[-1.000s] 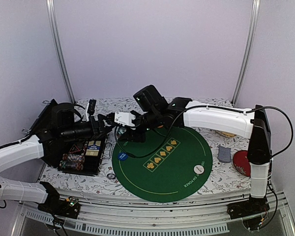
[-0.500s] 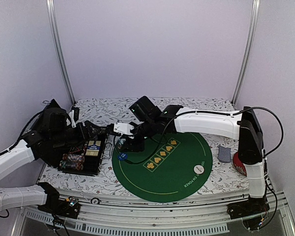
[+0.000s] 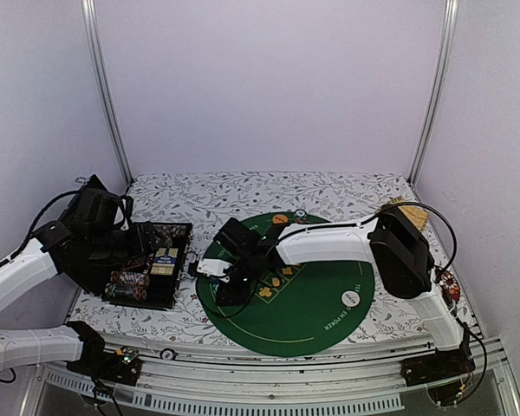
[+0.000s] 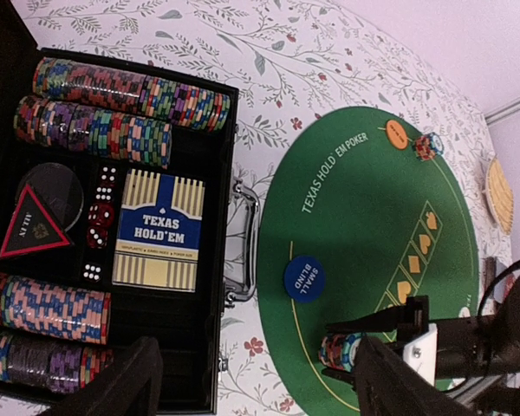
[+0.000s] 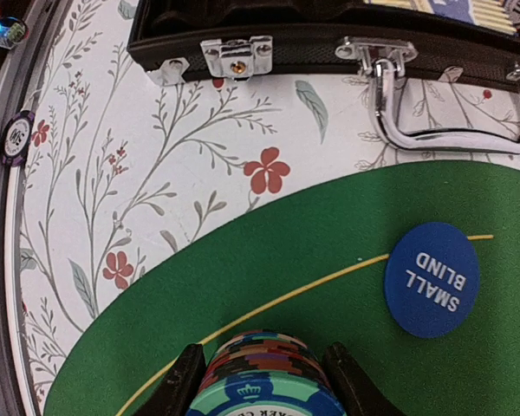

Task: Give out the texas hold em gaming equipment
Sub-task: Place the poker chips pile in the small blind area.

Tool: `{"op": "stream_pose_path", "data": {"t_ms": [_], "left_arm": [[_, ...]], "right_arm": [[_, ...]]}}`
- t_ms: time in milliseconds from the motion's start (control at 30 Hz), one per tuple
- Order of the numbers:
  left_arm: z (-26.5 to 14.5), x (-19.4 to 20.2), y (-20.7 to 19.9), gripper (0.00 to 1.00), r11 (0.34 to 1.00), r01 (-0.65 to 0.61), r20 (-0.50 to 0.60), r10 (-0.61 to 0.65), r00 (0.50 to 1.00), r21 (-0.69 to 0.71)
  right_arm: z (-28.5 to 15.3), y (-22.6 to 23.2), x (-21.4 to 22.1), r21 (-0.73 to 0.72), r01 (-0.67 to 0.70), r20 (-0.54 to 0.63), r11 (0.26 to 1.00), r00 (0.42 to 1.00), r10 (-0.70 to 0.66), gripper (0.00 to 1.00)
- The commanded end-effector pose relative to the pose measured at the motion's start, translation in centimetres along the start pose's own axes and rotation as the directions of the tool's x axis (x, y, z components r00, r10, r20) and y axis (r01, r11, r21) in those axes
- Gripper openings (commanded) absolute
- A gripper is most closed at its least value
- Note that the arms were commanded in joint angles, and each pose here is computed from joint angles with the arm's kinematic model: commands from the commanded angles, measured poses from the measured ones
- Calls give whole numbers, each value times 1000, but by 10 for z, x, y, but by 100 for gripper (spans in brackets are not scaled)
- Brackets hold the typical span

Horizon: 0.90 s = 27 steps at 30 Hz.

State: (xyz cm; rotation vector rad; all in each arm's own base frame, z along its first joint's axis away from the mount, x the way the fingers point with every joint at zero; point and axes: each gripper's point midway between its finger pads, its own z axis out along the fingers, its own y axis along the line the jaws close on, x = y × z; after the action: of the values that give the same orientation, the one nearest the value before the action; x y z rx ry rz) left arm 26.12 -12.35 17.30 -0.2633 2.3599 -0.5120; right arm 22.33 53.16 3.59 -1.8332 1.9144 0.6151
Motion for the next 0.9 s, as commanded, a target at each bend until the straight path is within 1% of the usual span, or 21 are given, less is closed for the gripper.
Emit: {"op": "stream_pose_path", "data": {"t_ms": [0, 267, 333, 400, 500, 533, 567, 733, 800, 867], "left_arm": [[-6, -11, 0, 79, 999, -29, 27, 30, 999, -18], [-7, -14, -1, 79, 999, -44, 32, 45, 998, -21], [-7, -14, -1, 79, 999, -47, 31, 48, 998, -25], [-7, -15, -1, 79, 999, -48, 32, 49, 998, -26], [-7, -15, -1, 80, 998, -52, 35, 53, 998, -26], [-7, -16, -1, 80, 998, -53, 35, 54, 998, -27], [-7, -16, -1, 80, 998, -54, 37, 55, 998, -27], [-9, -18, -2, 80, 998, -60, 41, 61, 997, -27], [-9, -19, -2, 80, 998, -61, 45, 62, 997, -25], [-10, -19, -2, 80, 998, -65, 46, 66, 997, -25]], "right_arm": [[19, -3, 4, 26, -19, -21, 999, 1000, 19, 1], [41, 3, 20, 17, -16, -97, 1000, 995, 18, 3], [43, 1, 23, 29, -12, -108, 1000, 994, 15, 8], [43, -1, 26, 45, -4, -122, 999, 993, 9, 20], [42, -6, 29, 72, 11, -137, 997, 991, -1, 46], [43, -7, 30, 74, 15, -141, 997, 990, -4, 57], [42, -6, 29, 76, 20, -141, 997, 990, -10, 63], [39, -3, 24, 71, 37, -132, 997, 991, -27, 86], [36, -1, 18, 72, 46, -120, 996, 992, -37, 100], [27, -2, 6, 82, 55, -95, 995, 994, -48, 99]]}}
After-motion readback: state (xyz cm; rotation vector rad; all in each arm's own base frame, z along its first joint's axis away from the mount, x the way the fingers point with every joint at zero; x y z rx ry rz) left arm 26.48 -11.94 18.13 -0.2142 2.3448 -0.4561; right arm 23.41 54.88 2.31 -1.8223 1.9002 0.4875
